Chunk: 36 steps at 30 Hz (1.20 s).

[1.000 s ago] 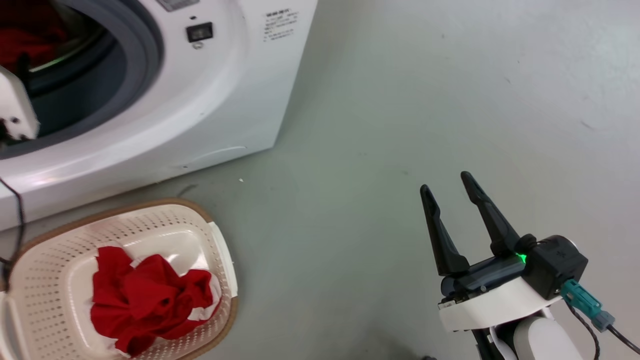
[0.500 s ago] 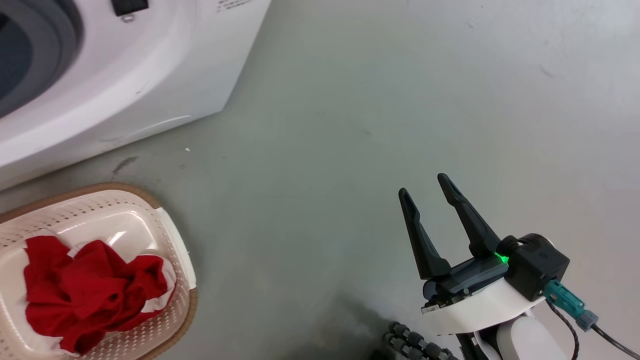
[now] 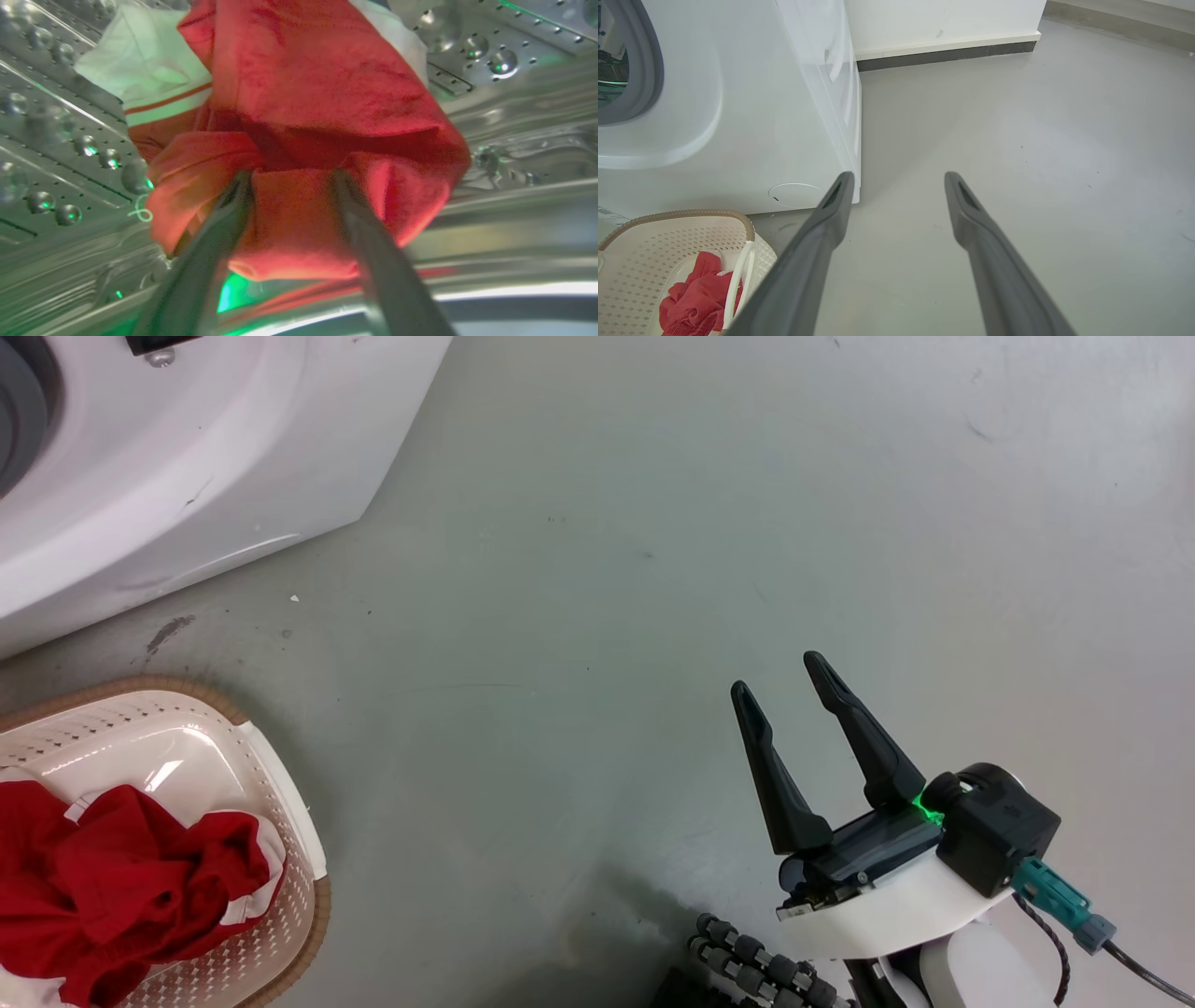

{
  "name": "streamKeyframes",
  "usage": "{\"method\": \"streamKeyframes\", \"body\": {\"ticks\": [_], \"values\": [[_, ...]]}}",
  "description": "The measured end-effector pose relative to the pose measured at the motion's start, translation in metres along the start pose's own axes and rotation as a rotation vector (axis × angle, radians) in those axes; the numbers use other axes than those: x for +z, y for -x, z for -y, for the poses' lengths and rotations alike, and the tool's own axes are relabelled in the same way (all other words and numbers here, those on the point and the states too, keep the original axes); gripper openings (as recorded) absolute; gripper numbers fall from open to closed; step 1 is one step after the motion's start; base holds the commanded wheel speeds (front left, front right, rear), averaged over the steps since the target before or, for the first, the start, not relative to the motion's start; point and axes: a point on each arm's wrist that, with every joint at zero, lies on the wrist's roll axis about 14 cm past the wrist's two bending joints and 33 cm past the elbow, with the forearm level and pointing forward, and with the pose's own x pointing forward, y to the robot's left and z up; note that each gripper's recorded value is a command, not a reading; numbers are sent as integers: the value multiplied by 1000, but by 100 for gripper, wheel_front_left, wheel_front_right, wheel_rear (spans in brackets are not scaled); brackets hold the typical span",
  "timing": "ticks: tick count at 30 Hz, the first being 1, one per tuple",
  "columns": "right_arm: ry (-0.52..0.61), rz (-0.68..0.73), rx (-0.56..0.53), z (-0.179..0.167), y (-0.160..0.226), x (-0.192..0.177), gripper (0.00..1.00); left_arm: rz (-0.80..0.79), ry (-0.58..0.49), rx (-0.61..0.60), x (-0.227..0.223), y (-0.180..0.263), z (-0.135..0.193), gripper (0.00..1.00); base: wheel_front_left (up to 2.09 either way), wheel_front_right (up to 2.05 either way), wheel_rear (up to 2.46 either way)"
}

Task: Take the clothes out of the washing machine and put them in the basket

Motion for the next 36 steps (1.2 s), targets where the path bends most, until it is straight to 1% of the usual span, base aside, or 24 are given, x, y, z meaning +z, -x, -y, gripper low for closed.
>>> {"method": "streamKeyframes", "body": {"ticks": [1, 2, 7, 12, 21, 28, 31, 36], "values": [[0, 2, 1, 0, 0, 1, 100, -10, 6, -2, -1, 0, 0, 14, 0, 0, 0], [-1, 5, 1, 0, 0, 2, 100, -12, 7, -3, -2, 1, 1, 0, 0, 0, 0], [-3, 12, 1, 0, -1, 3, 100, 24, 11, 5, 1, 3, 2, 0, 0, 0, 0], [1, 24, 8, -1, -3, 7, 100, 181, 25, 42, 24, 13, -6, 0, 0, 0, 0], [4, 64, 21, -3, -4, 18, 100, 403, 89, 80, 41, 28, -11, 0, 0, 0, 0], [9, 95, 43, -8, -6, 27, 100, 550, 100, 89, 44, 42, -4, 0, 0, 0, 0], [14, 120, 49, -9, -5, 35, 100, 598, 89, 90, 41, 49, 1, 0, 0, 0, 0], [17, 158, 45, -6, 0, 47, 100, 711, 93, 72, 48, 73, 13, 0, 0, 0, 0]]}}
